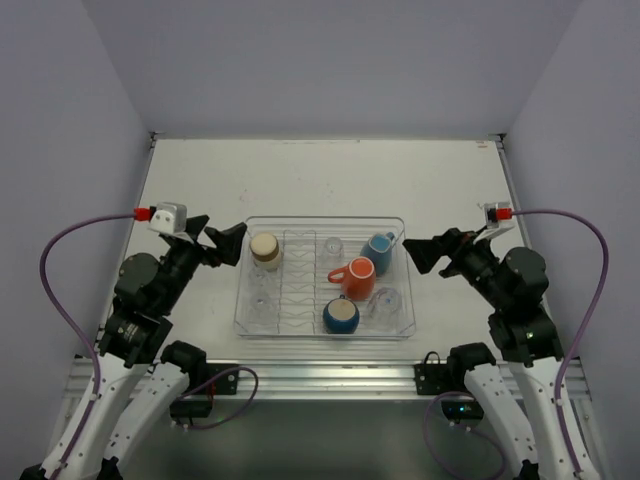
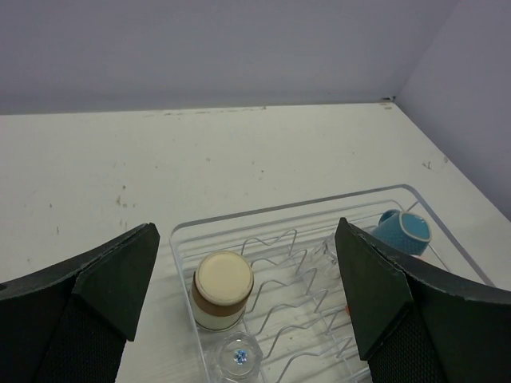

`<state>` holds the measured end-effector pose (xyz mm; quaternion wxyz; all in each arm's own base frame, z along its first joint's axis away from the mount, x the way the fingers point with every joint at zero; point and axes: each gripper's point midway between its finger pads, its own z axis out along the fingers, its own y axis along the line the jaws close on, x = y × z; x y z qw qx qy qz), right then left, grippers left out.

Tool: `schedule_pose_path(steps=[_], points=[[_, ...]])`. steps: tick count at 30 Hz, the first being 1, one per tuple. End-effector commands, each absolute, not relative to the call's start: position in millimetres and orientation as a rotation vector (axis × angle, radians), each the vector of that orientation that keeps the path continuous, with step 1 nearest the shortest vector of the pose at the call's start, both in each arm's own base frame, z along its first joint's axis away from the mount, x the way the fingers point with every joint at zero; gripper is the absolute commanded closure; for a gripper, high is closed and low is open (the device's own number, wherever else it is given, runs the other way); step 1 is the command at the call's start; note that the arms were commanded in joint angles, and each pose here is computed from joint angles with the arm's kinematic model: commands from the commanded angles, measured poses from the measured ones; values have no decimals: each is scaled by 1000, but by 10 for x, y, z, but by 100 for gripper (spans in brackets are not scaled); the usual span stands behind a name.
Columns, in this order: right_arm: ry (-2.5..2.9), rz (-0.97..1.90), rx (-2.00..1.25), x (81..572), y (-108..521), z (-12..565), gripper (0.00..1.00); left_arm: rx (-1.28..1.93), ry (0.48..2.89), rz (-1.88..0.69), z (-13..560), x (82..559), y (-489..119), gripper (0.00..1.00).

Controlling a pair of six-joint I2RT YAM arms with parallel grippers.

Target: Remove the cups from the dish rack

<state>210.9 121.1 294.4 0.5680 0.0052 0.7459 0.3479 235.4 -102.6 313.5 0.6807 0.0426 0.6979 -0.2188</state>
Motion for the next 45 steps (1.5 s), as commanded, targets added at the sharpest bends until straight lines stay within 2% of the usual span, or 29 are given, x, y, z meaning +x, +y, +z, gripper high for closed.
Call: schedule_pose_path(steps=[1, 10, 18, 26, 35, 45], points=[[1793, 759, 21, 2157, 1155, 2898, 2, 138, 1546, -516, 3167, 2350, -1100, 0], [1966, 743, -64, 2166, 1425, 2593, 1, 127, 1528, -520, 3189, 2303, -1070, 0], [2191, 441, -177, 2115, 1587, 2121, 1, 131, 1538, -525, 3163, 2311, -1084, 0], [2278, 349, -322, 2138, 1987, 1816, 1, 130, 1540, -530, 3157, 2309, -1091, 0], [2333, 308, -448, 2227, 2234, 1594, 13, 132, 1533, -529, 3167, 2297, -1085, 0], [2350, 182, -488, 2428, 2291, 1383, 12, 140, 1535, -536, 3160, 2297, -1102, 0]])
